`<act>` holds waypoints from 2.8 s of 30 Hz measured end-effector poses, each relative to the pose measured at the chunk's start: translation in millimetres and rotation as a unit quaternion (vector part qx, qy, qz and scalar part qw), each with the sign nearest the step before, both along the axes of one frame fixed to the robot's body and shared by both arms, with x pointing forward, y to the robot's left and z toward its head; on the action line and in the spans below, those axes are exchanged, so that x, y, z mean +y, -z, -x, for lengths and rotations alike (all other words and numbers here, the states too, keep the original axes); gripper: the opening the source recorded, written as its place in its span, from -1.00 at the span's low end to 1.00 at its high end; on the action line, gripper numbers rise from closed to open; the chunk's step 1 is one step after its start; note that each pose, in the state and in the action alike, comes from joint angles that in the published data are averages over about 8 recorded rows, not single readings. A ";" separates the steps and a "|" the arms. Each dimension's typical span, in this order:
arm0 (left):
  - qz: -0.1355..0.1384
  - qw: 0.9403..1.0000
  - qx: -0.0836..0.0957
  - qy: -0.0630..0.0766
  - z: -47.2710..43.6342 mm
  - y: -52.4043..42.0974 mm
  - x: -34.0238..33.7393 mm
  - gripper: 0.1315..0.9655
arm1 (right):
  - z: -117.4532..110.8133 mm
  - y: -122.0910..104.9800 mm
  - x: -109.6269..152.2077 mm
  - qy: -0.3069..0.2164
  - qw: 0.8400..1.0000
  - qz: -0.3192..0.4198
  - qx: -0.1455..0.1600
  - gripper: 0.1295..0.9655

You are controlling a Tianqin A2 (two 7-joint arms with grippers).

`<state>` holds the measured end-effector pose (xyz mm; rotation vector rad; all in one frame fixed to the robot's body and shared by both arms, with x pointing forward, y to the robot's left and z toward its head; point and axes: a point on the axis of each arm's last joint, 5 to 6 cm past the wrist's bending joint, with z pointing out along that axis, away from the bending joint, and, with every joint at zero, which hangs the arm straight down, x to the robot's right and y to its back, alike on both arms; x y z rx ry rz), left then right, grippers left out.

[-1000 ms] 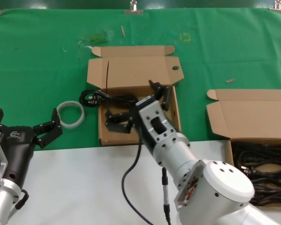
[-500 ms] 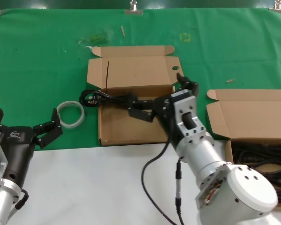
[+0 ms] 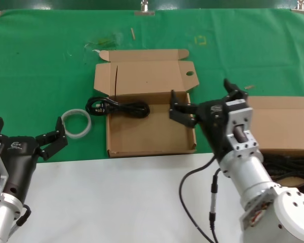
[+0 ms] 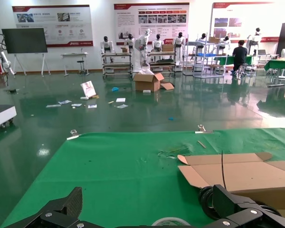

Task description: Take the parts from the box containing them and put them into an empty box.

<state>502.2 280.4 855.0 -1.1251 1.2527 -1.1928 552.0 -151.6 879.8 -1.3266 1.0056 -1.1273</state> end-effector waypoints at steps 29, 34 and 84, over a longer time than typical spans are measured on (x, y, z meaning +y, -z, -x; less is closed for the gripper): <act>0.000 1.000 0.000 0.000 0.0 0.0 0.0 1.00 | 37.2 26.1 -94.8 0.072 0.997 -0.041 0.000 1.00; 0.000 1.000 0.000 0.000 0.0 0.0 0.0 1.00 | 38.9 27.1 -97.8 0.075 0.996 -0.041 0.002 1.00; 0.000 1.000 0.000 0.000 0.0 0.0 0.0 1.00 | 39.0 27.1 -97.8 0.075 0.996 -0.042 0.002 1.00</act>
